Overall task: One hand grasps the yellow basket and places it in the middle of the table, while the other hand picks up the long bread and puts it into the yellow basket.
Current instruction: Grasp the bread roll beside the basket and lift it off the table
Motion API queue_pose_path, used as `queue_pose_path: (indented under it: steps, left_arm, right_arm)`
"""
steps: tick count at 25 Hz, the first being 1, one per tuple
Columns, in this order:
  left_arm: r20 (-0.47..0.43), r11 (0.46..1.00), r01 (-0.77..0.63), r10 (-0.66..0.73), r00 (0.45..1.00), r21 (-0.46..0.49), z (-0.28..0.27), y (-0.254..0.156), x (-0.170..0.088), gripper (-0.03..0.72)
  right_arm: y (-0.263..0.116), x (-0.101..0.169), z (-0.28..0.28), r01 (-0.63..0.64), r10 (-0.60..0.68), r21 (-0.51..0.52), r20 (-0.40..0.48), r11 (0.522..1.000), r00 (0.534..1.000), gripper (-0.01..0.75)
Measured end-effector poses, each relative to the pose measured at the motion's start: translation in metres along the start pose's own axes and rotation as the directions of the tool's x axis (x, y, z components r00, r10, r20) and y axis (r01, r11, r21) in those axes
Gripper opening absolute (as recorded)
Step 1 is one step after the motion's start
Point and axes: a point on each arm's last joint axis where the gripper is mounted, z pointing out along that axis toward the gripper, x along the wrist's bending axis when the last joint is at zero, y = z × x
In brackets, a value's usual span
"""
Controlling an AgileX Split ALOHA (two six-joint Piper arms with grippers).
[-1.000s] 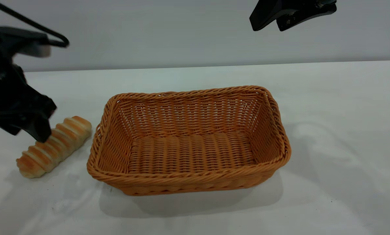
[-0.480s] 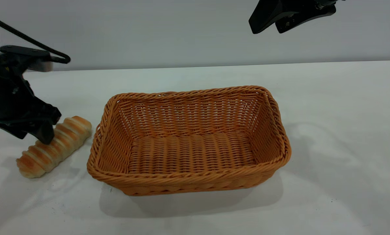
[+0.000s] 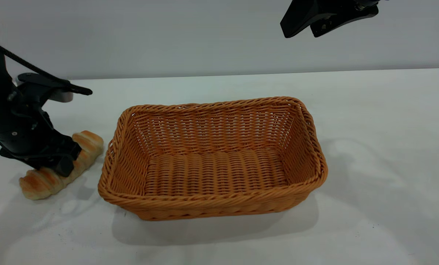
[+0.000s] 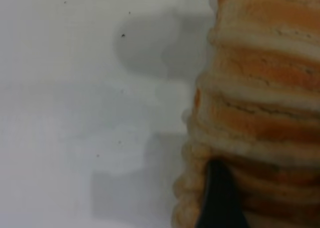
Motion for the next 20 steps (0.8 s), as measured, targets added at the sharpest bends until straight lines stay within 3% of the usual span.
queue_pose_path:
  steps: [4, 6, 9, 11, 17, 20]
  left_arm:
    - [0.002, 1.000, -0.002, 0.002, 1.000, -0.003, 0.005, -0.001, -0.001, 0.470]
    - [0.002, 1.000, -0.001, 0.001, 1.000, -0.005, 0.006, -0.001, 0.000, 0.376]
    - [-0.003, 1.000, 0.016, -0.016, 1.000, -0.007, 0.006, -0.002, 0.005, 0.154]
    - [-0.005, 1.000, 0.020, -0.020, 1.000, -0.009, 0.004, -0.002, 0.008, 0.082]
    - [-0.037, 0.996, 0.079, -0.080, 0.996, -0.028, -0.020, 0.001, 0.033, 0.082]
    - [-0.057, 0.988, 0.109, -0.116, 0.992, -0.112, -0.054, 0.013, 0.041, 0.082]
  right_arm:
    - [0.000, 0.000, 0.000, 0.000, 0.000, 0.000, 0.000, 1.000, 1.000, 0.530]
    - [0.000, 0.000, 0.000, 0.000, 0.000, 0.000, 0.000, 1.000, 1.000, 0.526]
    - [0.000, 0.000, 0.000, 0.000, 0.000, 0.001, 0.000, 1.000, 1.000, 0.522]
    - [0.000, 0.000, 0.000, 0.000, 0.000, 0.001, 0.000, 1.000, 1.000, 0.520]
    - [0.000, 0.000, 0.000, 0.002, -0.002, 0.002, -0.002, 1.000, 1.000, 0.501]
    - [0.000, 0.000, 0.000, 0.011, -0.010, 0.005, -0.004, 1.000, 1.000, 0.493]
